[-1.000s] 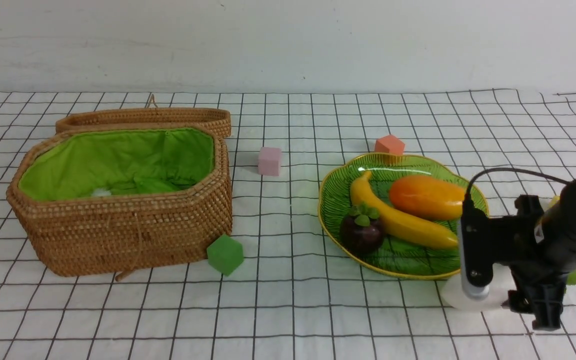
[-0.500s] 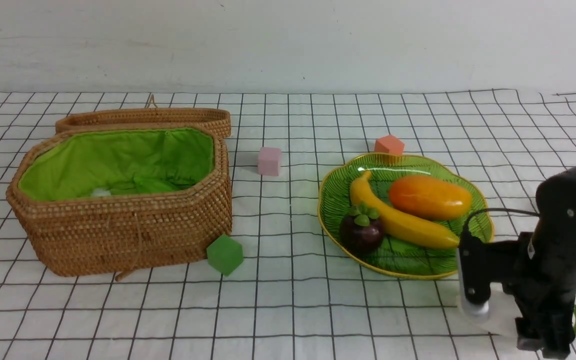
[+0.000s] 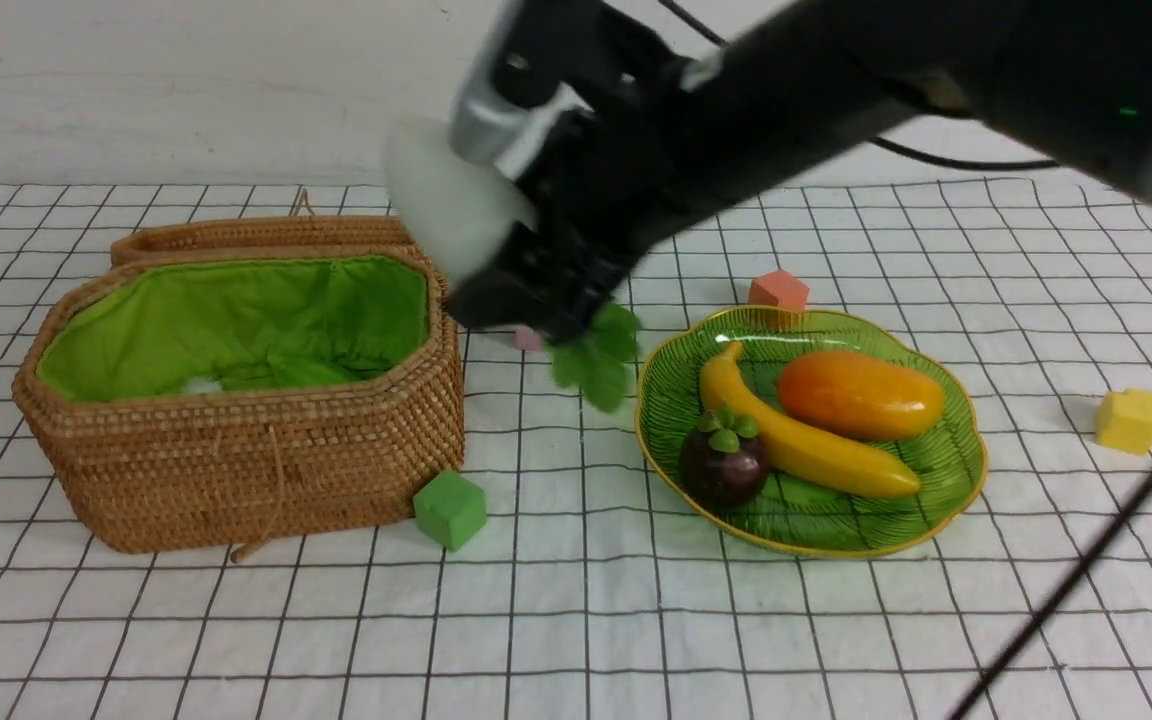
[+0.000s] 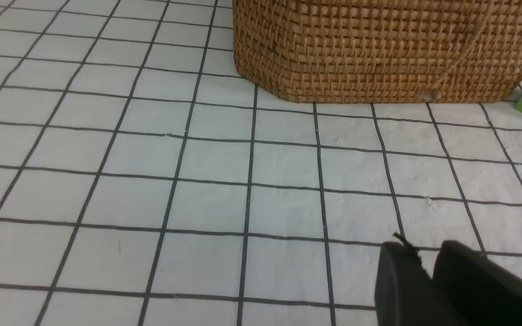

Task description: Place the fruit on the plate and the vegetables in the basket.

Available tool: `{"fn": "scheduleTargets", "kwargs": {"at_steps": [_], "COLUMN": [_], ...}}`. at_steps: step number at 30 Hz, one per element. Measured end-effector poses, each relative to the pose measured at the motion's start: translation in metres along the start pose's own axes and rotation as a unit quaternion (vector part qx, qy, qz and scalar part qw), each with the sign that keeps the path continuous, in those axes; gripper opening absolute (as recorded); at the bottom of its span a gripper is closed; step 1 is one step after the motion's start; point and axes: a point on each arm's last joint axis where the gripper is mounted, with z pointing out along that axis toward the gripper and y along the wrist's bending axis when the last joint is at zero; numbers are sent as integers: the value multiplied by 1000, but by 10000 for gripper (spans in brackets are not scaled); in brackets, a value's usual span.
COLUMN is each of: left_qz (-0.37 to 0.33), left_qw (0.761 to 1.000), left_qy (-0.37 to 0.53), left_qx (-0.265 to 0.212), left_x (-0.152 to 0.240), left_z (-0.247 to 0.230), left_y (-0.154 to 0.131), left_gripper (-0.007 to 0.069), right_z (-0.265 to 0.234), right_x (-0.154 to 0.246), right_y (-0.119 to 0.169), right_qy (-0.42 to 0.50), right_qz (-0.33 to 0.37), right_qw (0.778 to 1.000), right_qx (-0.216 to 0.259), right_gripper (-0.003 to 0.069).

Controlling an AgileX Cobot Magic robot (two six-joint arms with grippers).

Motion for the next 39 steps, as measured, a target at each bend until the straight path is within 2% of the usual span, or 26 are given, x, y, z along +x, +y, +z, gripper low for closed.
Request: {"fn": "scheduleTargets", "kwargs": {"at_steps": [1,3,7,11,14,16,17,20,25,28,32,33,36,37,39], "left_qz": [0,0,0,0,0,0,0,0,0,0,0,0,0,0,0], "left_qw": [1000,1000,1000,1000,1000,1000,1000,1000,1000,1000,1000,1000,1000,1000,1000], "left_qy": [0,0,0,0,0,0,0,0,0,0,0,0,0,0,0], "left_qx": [0,0,0,0,0,0,0,0,0,0,0,0,0,0,0], "left_x": [0,0,0,0,0,0,0,0,0,0,0,0,0,0,0], "left_z": [0,0,0,0,0,0,0,0,0,0,0,0,0,0,0], "left_y": [0,0,0,0,0,0,0,0,0,0,0,0,0,0,0], "left_gripper": [111,111,111,111,111,111,111,111,111,111,111,111,111,111,111], "right_z": [28,50,117,156,163,165,165,160,132,89,19,-11,-84,-93,-140], "right_x": [-11,-11,-5,14,20,21,21,18,6,-2,-10,-10,-10,-13,-4], "right_y": [-8,-13,-26,-32,-33,-32,-30,-28,-29,-37,-50,-59,-70,-69,-66], "right_qy": [-37,-54,-107,-124,-123,-121,-117,-107,-74,-30,38,54,66,65,79], "right_qz": [15,33,62,92,108,112,112,99,62,34,37,66,135,137,169], "right_qw": [999,998,991,983,982,982,983,987,994,999,998,995,983,982,972], "right_qx": [1,2,50,95,98,94,85,73,39,19,29,49,107,111,143], "right_gripper": [507,507,507,507,507,538,618,671,660,592,413,316,89,76,0]}}
